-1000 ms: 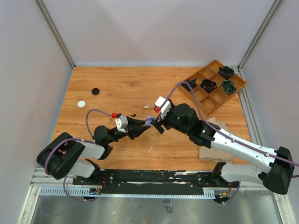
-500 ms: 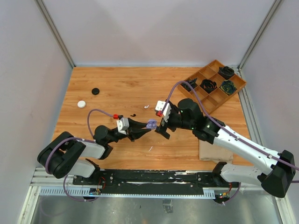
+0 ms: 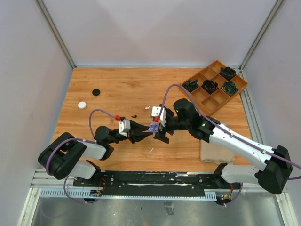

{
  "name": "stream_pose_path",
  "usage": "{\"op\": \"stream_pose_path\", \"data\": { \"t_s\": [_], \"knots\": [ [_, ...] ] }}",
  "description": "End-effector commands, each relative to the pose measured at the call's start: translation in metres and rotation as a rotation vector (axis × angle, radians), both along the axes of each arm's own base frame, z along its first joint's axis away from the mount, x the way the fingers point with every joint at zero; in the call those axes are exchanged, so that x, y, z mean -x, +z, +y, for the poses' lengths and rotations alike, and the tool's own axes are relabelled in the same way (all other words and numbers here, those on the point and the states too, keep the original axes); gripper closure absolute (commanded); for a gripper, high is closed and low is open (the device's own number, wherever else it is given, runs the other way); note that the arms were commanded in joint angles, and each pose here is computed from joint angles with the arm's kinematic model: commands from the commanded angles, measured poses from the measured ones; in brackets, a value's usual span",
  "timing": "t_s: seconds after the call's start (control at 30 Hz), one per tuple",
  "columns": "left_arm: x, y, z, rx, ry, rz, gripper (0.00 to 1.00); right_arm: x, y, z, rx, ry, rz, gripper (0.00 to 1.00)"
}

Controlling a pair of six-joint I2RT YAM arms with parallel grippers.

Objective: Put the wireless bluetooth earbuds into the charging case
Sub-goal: Close the charging case.

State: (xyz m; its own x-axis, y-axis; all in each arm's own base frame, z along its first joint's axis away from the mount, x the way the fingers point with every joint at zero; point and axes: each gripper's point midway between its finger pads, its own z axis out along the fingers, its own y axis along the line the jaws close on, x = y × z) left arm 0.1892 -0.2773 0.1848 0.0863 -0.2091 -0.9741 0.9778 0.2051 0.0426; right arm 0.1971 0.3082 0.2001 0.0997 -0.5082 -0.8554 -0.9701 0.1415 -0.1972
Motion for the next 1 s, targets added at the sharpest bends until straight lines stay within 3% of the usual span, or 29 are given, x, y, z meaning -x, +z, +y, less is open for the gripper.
{"op": "stream_pose_path", "data": {
  "t_s": [0.0, 0.97],
  "knots": [
    [0.005, 0.055, 0.005, 0.151, 0.002, -0.207, 1.00, 0.002, 0.018, 0.008, -0.039, 0.058, -0.008, 0.00],
    [-0.045, 0.044, 0.011, 0.153, 0.208, -0.022, 1.00, 0.022, 0.013, 0.001, -0.021, 0.098, 0.068, 0.08]
  ]
}}
